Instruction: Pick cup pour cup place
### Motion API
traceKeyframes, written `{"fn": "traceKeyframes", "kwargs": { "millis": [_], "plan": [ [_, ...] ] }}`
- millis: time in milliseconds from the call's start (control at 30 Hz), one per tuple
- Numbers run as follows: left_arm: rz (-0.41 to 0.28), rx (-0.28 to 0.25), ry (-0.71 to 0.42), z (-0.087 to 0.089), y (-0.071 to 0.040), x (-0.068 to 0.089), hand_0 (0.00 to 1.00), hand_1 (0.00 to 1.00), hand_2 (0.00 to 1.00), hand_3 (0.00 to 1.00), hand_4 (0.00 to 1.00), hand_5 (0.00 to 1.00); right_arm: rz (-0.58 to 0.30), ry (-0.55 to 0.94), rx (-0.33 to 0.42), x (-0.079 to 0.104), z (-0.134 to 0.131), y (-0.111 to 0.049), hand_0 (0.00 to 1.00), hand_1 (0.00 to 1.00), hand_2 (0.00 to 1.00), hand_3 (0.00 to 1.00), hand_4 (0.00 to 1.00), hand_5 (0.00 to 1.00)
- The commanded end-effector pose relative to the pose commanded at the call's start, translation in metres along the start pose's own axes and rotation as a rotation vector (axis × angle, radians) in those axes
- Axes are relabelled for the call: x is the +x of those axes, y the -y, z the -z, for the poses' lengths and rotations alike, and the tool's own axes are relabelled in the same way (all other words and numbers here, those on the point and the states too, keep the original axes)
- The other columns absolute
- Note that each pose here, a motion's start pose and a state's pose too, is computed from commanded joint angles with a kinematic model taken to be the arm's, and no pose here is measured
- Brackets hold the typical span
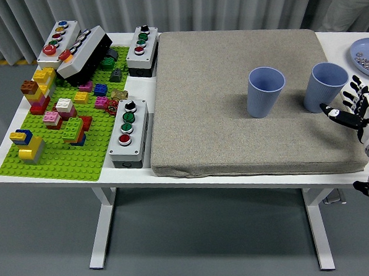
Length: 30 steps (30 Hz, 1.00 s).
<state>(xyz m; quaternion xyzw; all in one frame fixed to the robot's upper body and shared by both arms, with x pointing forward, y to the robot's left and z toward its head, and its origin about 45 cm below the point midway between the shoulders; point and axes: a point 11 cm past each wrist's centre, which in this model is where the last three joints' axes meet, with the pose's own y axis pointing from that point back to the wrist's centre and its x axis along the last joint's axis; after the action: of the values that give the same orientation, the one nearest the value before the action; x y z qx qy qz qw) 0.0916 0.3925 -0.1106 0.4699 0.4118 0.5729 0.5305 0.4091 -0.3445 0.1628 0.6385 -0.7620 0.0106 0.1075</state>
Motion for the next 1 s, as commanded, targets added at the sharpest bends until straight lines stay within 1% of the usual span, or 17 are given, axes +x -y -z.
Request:
{"fn": "traceKeyframes", "kwargs": {
  "millis": [600, 1000],
  "plan": [
    [0.002, -0.002, 0.019, -0.003, 0.000, 0.001, 0.864, 0.833, 0.900, 0.797, 0.644, 0.998, 0.018, 0.027, -0.014, -0.010, -0.001, 0.007, 0.908, 0.890, 0.981, 0.998, 0.879, 0.185],
    [0.002, -0.005, 0.026, -0.005, 0.000, 0.001, 0.865, 0.834, 0.901, 0.797, 0.646, 0.998, 0.032, 0.033, -0.008, -0.020, 0.007, 0.015, 0.909, 0.886, 0.976, 0.998, 0.877, 0.197]
  ]
}}
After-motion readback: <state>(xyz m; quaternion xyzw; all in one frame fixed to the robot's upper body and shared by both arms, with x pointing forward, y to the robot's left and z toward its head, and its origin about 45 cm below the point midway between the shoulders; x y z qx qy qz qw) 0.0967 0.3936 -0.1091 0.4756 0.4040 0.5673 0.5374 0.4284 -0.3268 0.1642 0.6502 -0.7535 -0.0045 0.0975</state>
